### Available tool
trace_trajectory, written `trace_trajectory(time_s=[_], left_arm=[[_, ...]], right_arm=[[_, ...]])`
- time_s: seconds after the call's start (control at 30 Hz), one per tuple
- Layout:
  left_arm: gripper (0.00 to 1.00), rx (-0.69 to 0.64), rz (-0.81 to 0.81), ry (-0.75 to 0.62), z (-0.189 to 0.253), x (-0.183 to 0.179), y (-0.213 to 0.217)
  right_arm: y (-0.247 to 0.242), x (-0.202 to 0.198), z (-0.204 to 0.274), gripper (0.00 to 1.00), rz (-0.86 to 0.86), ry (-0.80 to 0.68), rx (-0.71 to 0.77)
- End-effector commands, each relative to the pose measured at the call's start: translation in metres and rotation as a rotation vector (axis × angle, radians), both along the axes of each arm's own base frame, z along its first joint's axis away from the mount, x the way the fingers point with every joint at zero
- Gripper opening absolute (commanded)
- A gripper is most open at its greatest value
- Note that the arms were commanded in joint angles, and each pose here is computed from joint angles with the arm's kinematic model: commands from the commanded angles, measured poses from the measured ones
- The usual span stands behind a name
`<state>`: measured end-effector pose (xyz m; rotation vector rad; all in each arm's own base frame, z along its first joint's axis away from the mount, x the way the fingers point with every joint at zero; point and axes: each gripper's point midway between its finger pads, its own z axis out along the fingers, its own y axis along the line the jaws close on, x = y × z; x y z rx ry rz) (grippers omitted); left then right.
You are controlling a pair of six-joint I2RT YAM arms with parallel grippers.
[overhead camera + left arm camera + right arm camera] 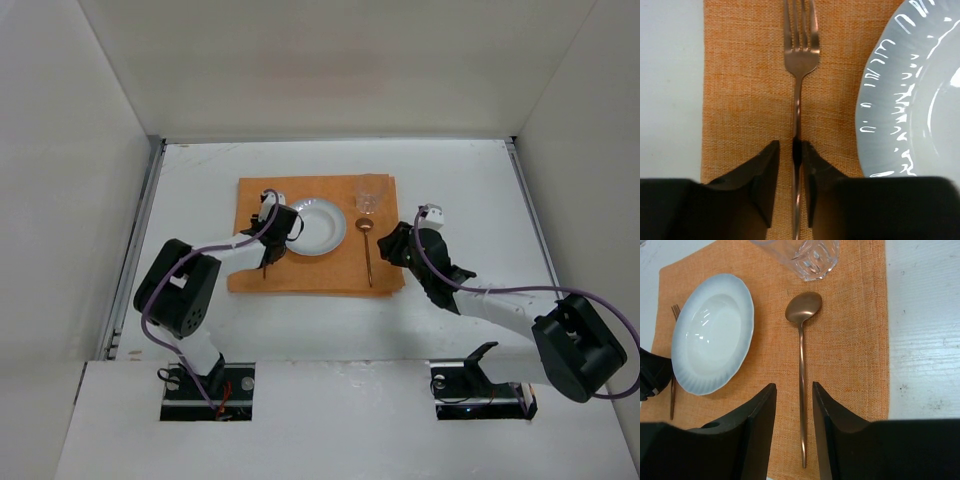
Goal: Set the dinner table for one person
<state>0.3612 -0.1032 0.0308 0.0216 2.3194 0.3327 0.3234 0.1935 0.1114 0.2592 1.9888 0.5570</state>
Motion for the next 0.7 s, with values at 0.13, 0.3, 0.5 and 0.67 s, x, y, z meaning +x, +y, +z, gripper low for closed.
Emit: trace_trajectory(time_s=[0.13,0.3,0.5,0.67], left_arm=[[0.42,-0.03,0.072,-0.165,0.075,-0.002,0.009],[0.52,-0.211,0.141,-0.321,0.123,-0.013,0.014],[0.52,-0.383,0.257,-0.398,0.126,-0.034,0.035],[0.52,-0.501,0.452,-0.389,0.094,-0.055,0.068]], right_arm=[[-0.006,0.01,0.02,0.49,-0.047,-0.066,0.009],[-0.012,0.01,0.025,0.52,-0.074,-0.088,0.004],[-0.021,0.012,0.027,0.51,-0.121,-0.112,-0.007],[-0.021,0.012,0.023,0.02,-0.131,-0.098,-0.022]])
